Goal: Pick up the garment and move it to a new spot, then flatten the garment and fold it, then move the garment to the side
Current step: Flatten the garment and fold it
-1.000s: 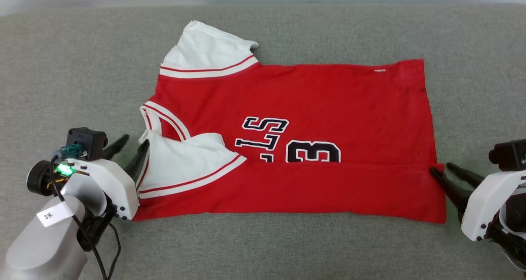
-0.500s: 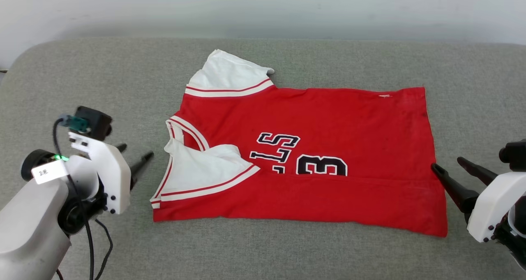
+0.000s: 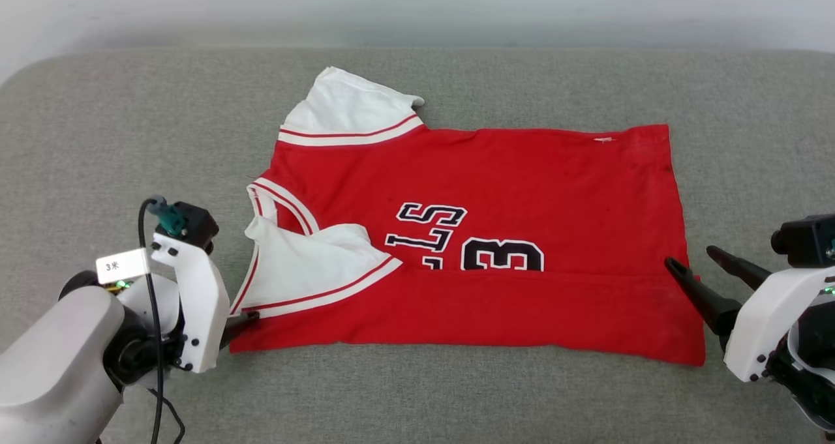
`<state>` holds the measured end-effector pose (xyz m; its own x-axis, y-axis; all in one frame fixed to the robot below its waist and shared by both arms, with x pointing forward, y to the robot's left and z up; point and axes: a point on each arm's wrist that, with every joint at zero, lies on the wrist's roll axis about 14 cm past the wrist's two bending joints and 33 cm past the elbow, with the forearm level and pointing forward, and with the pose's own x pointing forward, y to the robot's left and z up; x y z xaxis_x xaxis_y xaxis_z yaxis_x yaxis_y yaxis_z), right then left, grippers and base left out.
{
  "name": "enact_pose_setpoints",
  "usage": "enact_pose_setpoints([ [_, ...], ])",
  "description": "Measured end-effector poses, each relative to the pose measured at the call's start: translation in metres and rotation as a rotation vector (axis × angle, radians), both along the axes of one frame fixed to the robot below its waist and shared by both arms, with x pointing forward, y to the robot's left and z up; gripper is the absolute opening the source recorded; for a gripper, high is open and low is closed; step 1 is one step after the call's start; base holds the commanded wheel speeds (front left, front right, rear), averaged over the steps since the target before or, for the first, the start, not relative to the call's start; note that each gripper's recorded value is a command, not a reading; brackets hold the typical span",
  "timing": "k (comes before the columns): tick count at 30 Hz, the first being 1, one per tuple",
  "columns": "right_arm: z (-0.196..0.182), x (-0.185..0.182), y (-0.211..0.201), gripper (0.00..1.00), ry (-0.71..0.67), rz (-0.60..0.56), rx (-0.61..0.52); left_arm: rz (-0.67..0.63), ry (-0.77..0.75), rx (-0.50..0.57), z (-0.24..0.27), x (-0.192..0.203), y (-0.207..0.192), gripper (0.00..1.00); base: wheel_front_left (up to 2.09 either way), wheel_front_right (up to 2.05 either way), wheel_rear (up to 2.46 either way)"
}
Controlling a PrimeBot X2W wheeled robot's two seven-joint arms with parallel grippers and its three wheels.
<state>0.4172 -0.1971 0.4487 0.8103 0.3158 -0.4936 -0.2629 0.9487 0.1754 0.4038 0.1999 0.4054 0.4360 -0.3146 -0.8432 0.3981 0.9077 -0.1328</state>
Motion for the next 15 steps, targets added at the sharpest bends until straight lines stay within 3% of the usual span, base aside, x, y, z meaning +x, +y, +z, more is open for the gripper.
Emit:
enact_pose_setpoints([
  [9, -0.010, 0.002, -0.004, 1.00, 0.026, -0.015, -0.005, -0.036, 0.126, 0.039, -0.036, -0.012, -0.003, 1.00, 0.00, 0.00, 0.00],
  [10, -0.009, 0.002, -0.005, 1.00, 0.024, -0.016, -0.005, -0.040, 0.132, 0.042, -0.037, -0.013, -0.003, 0.40, 0.00, 0.00, 0.00],
  [11, -0.008, 0.003, -0.005, 1.00, 0.023, -0.016, -0.006, -0.043, 0.131, 0.044, -0.037, -0.012, -0.003, 0.00, 0.00, 0.00, 0.00],
  [15, 0.001, 0.007, -0.008, 1.00, 0.002, -0.002, -0.033, -0.048, 0.115, 0.022, -0.036, -0.013, -0.009, 0.00, 0.00, 0.00, 0.00],
])
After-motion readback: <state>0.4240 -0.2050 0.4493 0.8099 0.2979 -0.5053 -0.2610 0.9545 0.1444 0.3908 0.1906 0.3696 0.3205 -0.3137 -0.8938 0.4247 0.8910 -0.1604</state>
